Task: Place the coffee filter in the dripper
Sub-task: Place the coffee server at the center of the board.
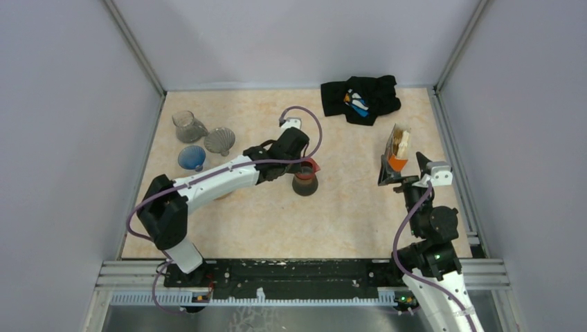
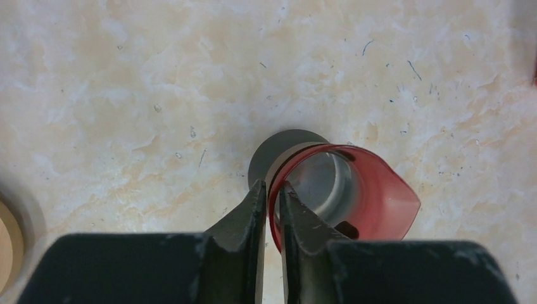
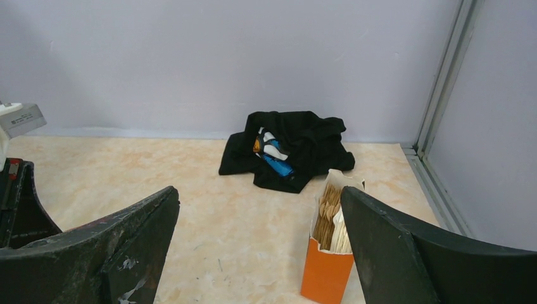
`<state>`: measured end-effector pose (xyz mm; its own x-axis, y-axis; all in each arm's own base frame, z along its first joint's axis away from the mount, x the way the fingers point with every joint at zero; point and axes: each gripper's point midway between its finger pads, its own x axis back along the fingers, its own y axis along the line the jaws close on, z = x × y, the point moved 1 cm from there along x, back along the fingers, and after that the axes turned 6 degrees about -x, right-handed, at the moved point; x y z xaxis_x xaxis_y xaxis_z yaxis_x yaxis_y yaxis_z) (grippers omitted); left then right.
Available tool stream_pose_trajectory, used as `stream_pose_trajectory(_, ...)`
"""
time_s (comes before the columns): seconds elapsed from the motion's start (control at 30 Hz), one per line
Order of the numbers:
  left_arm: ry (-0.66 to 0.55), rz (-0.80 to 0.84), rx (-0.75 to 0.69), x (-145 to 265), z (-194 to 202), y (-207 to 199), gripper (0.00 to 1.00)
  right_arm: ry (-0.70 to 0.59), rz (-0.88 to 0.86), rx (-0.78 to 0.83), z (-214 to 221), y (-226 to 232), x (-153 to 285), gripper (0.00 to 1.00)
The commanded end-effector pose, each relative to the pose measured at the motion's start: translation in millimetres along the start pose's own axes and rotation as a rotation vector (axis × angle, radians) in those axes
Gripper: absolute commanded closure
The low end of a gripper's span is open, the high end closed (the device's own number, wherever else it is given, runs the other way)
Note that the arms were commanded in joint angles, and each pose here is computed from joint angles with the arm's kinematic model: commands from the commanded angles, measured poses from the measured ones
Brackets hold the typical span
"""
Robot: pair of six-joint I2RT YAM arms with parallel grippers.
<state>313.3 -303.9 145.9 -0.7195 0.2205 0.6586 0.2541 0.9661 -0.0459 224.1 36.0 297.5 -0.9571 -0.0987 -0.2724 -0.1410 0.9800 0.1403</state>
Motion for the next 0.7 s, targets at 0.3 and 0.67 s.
stream_pose_trajectory(0.3, -0.114, 0.077, 0.071, 32, -34, -5, 0.54, -0.056, -0.033, -0.012, -15, 7, 1, 0.01)
stream_pose_trajectory(0.67, -0.163, -0.073, 0.075, 63, -29, 45, 0.22, -0.051, -0.036, -0.011, -13, 7, 0, 0.01)
